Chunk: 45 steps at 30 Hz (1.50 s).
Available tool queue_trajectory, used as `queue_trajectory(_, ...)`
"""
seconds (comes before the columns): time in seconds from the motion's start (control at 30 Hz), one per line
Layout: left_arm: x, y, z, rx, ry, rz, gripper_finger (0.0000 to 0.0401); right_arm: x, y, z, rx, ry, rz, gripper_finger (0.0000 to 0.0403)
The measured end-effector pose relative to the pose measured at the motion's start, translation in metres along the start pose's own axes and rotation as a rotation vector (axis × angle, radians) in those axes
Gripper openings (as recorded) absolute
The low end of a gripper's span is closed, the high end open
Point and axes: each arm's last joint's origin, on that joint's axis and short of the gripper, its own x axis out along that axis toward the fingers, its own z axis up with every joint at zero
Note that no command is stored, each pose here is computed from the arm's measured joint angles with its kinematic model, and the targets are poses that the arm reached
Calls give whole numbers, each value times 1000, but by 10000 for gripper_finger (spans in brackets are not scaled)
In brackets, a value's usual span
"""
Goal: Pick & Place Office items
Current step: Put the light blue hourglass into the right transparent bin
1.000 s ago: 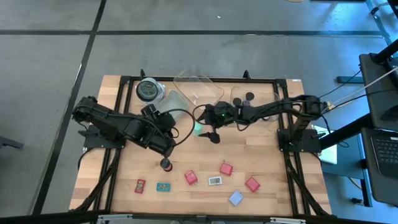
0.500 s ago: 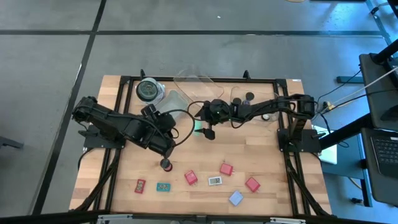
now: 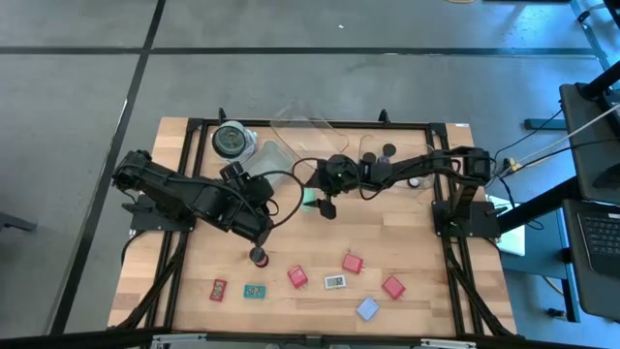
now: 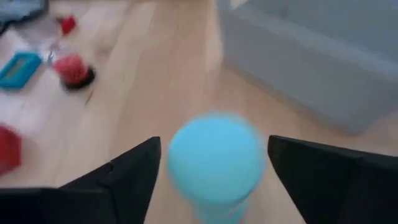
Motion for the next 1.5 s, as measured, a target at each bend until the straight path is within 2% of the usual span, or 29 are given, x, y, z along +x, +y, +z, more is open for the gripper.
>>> queue_trajectory(0.43,0,0,0,0,-2,2,214,2,7,0,14,-3,62,217)
queue_trajectory(0.63,0,0,0,0,-2,2,214,0,8,2,19,-6,61,211)
queue_trajectory(0.77,0,0,0,0,-1,2,214,-11,14,12,11,-27,69,211)
queue_trajectory(1.0,0,0,0,0,-1,2,214,-55,29,33,20,-7,80,209)
queue_trajectory(1.1,0,0,0,1,-4,4,214,-81,34,38,45,31,45,211)
queue_trajectory(1.27,0,0,0,1,-8,8,214,-132,37,42,82,81,-143,210)
queue_trajectory(1.5,0,0,1,0,-22,21,214,-203,36,45,115,26,-385,213)
